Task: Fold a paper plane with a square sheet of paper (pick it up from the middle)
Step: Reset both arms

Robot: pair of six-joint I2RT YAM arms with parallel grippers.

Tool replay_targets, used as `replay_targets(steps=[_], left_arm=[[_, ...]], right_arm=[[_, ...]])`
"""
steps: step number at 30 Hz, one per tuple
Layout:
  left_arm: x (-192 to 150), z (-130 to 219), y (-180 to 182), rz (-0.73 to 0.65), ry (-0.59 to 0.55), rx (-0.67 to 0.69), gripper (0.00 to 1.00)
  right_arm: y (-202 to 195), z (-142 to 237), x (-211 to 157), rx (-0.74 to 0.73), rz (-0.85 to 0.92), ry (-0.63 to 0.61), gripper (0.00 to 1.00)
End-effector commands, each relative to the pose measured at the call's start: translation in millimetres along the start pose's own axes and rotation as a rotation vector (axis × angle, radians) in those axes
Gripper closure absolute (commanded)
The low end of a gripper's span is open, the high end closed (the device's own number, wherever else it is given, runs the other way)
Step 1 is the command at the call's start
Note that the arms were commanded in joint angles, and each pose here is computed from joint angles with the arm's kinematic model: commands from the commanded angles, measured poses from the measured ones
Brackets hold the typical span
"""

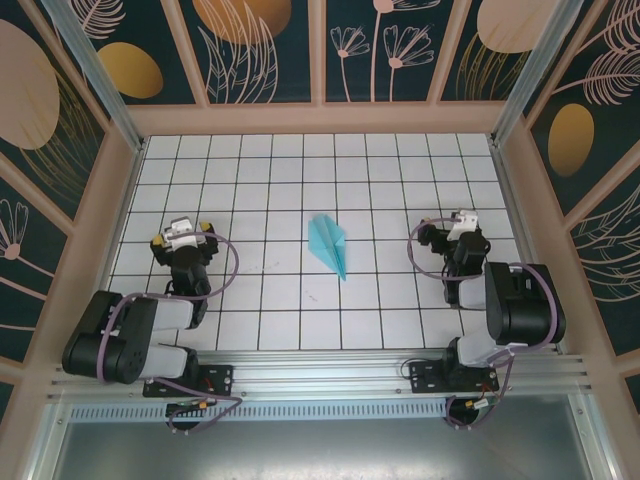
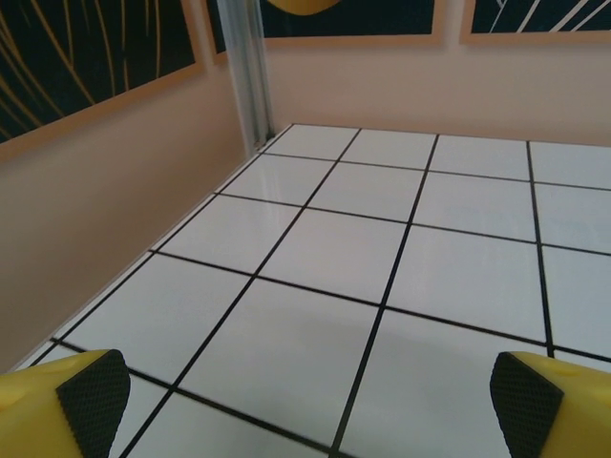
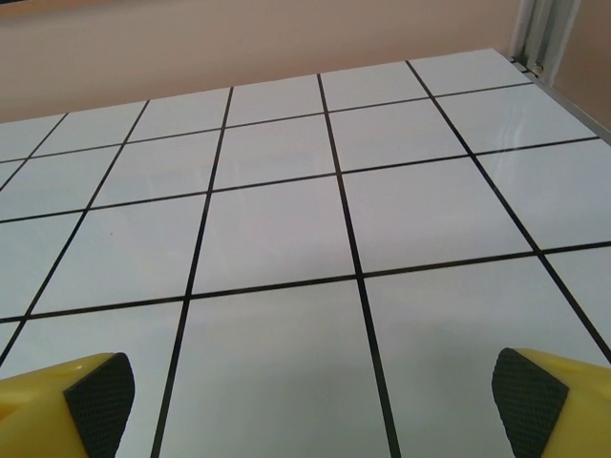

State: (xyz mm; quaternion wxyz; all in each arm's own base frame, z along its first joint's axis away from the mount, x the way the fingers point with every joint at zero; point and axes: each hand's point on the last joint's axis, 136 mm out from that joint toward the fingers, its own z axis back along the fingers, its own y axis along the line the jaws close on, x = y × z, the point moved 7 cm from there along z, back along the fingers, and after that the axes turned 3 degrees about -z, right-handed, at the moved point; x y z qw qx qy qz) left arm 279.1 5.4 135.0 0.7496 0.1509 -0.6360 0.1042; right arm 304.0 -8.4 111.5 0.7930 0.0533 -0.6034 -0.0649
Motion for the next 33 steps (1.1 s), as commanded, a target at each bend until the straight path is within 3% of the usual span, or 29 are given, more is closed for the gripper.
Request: replay_targets(steps=[1,2,6,8,13,20,25,33], left_arm=[[25.4,-10.1,-3.9,0.055,-0.163,-0.055,0.02],[23.0,-13.1,-3.6,0.059,-0.116,-0.072,0.02],[16.3,-12.1,5.5,0.107,-0.171,-0.103,0.02],[12.8,-21.9,3.6,0.106,-0.097,-0.105,0.01],[13.1,-20.3,10.2,0.132,-0.115,-0.075,0.01],[13.6,-18.2,9.2,0.122,-0.127,-0.090,0.01],[13.8,-19.0,-3.6,0.072,-0.119,-0.204,0.02],[14.3,-18.5,-3.4,0.074,-0.123,-0.204,0.01]], right_arm=[[3.8,1.9,19.6,0.009,0.006,-0.126,0.01],[3.7,1.7,19.2,0.009,0.005,-0.122,0.01],[3.9,1.6,19.0,0.008,0.006,-0.122,0.01],[3.8,1.6,19.1,0.007,0.006,-0.123,0.01],[3.8,1.7,19.3,0.007,0.006,-0.124,0.01],[3.7,1.5,19.2,0.007,0.006,-0.123,0.01],[4.1,1.6,19.5,0.008,0.006,-0.124,0.01],[3.9,1.6,19.5,0.008,0.006,-0.124,0.01]])
